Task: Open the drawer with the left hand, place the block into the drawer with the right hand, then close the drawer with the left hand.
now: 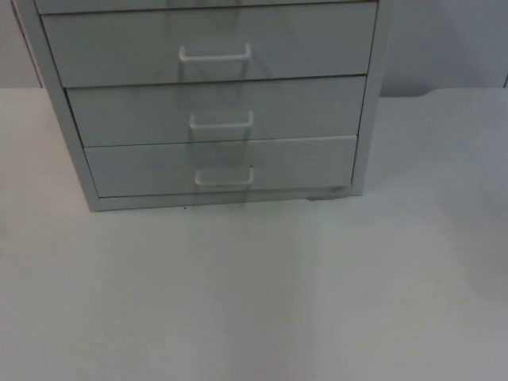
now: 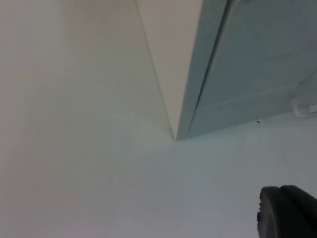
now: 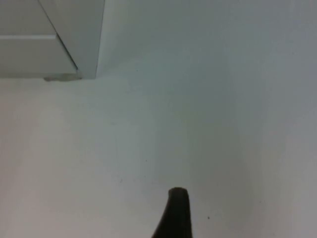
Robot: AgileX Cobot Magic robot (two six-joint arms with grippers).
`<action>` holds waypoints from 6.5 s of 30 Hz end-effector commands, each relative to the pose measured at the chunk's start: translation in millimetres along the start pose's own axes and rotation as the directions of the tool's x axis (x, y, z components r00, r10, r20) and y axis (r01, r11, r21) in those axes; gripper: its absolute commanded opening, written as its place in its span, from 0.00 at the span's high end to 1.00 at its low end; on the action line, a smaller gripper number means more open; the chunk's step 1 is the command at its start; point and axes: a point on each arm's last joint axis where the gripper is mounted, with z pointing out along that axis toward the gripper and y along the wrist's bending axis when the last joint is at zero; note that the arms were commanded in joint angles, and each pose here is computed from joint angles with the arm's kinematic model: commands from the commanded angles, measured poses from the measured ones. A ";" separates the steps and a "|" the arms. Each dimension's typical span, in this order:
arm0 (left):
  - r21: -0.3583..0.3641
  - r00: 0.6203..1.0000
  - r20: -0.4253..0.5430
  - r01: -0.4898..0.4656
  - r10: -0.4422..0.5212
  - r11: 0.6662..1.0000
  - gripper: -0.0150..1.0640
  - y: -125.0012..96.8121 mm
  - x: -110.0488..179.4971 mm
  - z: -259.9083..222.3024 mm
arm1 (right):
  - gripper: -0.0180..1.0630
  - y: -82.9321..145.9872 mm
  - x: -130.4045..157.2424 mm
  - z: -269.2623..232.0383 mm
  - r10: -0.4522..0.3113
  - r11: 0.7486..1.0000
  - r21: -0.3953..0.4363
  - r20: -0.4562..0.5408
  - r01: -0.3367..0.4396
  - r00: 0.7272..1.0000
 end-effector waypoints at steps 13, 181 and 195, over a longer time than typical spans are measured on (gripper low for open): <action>0.034 0.975 0.213 -0.068 0.060 0.997 0.99 -12.2 11.3 -81.9 | 0.35 -5.6 1.5 -54.1 -0.037 0.999 -0.017 0.230 0.042 0.972; -0.073 0.953 0.301 0.049 -0.025 0.996 0.01 -9.1 190.1 -140.9 | 0.01 -17.6 147.3 -128.8 0.044 0.997 0.040 0.310 -0.059 0.950; -0.080 0.953 0.301 0.056 -0.029 0.995 0.01 -9.2 190.1 -140.9 | 0.01 -17.3 147.3 -128.7 0.058 0.995 0.062 0.311 -0.081 0.949</action>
